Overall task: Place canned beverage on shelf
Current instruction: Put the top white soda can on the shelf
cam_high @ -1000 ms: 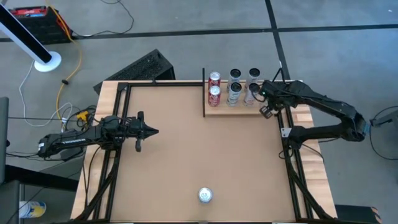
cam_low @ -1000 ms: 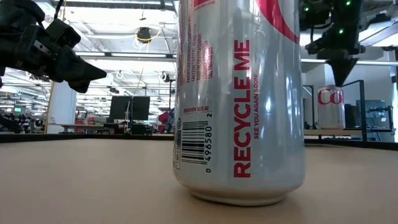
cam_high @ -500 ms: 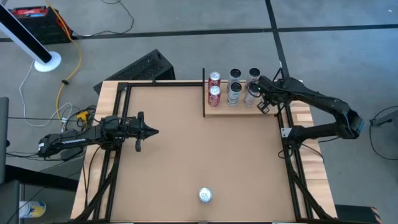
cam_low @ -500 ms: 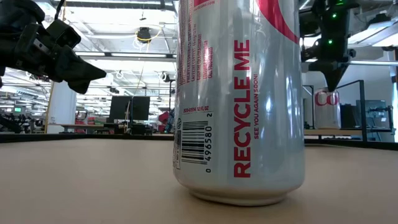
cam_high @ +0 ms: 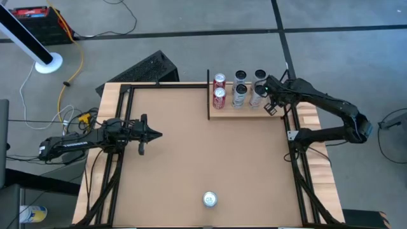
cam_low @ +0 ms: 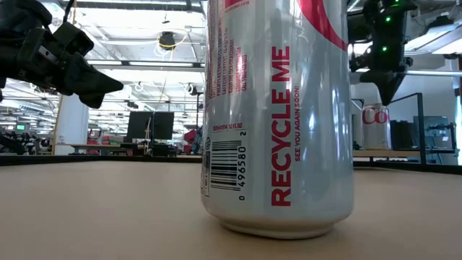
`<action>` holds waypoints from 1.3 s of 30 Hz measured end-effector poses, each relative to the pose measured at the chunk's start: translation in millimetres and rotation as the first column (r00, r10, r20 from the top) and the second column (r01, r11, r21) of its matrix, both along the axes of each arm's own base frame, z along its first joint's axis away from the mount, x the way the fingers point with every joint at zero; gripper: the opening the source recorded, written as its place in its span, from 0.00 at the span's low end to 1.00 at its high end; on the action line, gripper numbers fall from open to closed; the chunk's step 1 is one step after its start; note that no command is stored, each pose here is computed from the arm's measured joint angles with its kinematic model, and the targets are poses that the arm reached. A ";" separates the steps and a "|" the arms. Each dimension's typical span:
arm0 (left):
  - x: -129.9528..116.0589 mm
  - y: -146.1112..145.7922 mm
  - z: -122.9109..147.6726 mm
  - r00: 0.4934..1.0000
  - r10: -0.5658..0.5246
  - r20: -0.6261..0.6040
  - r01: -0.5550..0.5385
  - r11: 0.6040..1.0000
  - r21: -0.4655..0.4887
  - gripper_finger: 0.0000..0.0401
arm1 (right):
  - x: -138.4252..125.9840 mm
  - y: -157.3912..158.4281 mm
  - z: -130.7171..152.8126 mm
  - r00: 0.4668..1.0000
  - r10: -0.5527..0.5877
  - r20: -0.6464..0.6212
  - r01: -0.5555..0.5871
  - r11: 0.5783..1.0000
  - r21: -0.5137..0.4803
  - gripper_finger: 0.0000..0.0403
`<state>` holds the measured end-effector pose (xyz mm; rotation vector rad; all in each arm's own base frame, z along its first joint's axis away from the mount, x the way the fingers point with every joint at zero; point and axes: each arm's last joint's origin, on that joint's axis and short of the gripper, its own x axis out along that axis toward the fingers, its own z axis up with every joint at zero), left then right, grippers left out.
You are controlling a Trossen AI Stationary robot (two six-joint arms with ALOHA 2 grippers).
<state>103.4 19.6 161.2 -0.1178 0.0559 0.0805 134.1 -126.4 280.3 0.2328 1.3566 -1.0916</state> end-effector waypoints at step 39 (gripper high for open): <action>0.0 -0.2 0.0 1.000 -0.005 0.003 0.005 1.000 -0.030 0.00 | -2.6 -22.3 3.7 0.992 -0.065 0.105 0.075 0.993 -0.091 0.05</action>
